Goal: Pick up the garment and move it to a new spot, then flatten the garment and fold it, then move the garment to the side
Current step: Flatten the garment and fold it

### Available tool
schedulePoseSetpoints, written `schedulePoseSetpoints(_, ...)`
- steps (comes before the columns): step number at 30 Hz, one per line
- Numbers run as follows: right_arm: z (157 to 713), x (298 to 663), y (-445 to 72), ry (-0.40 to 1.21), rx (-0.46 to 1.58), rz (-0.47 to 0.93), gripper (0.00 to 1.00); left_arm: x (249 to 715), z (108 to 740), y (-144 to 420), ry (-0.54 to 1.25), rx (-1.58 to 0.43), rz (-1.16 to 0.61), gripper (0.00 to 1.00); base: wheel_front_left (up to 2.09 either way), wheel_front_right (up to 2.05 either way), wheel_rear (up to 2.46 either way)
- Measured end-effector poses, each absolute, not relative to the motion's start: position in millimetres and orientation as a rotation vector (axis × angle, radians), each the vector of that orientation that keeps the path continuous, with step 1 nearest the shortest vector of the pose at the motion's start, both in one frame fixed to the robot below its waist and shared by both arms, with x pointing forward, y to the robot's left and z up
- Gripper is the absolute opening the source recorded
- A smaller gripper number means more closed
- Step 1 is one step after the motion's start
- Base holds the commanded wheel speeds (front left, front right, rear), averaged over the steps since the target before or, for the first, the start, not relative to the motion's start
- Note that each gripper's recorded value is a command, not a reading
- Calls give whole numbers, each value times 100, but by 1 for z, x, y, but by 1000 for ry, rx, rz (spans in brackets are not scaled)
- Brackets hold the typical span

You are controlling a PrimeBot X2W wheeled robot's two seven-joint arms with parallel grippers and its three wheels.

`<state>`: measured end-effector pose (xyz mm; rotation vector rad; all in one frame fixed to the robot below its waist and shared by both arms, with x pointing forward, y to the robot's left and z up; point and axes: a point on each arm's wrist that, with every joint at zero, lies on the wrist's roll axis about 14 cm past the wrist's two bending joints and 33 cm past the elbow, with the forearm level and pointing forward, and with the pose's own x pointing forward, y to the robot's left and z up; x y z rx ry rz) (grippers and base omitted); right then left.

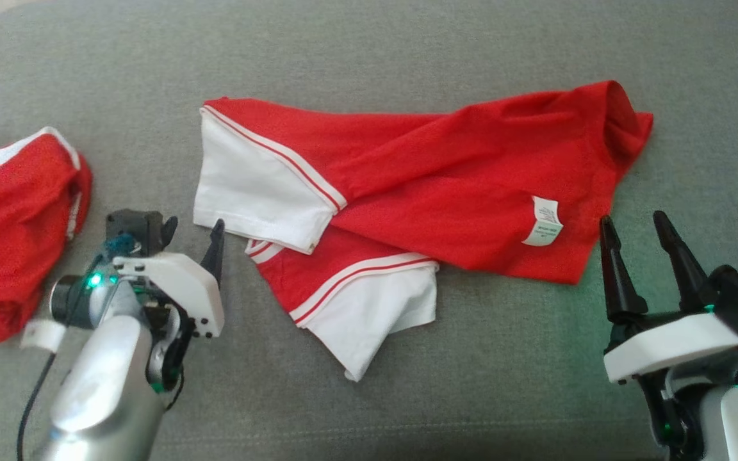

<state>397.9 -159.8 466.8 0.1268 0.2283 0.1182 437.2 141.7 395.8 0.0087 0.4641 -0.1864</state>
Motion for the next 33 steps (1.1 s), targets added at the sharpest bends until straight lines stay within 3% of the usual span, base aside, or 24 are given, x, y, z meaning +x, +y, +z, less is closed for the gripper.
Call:
schedulePoseSetpoints(14, 443, 395, -177, 306, 148, 60, 100, 459, 357, 137, 674, 53, -234, 100, 0, 0, 0)
schedulePoseSetpoints(15, 440, 394, -178, 318, 148, 58, 100, 460, 357, 136, 686, 56, -245, 86, 0, 0, 0)
schedulePoseSetpoints(16, 437, 393, -179, 331, 148, 55, 100, 461, 357, 135, 696, 55, -252, 35, 0, 0, 0)
schedulePoseSetpoints(17, 434, 392, -180, 346, 147, 51, 100, 462, 357, 135, 703, 60, -254, 0, 0, 0, 0)
schedulePoseSetpoints(24, 402, 386, -186, 490, 128, 47, 100, 463, 358, 134, 693, 61, -260, 0, 0, 0, 0)
schedulePoseSetpoints(33, 386, 420, -181, 552, 109, 100, 100, 465, 361, 134, 644, 37, -248, 0, 0, 0, 0)
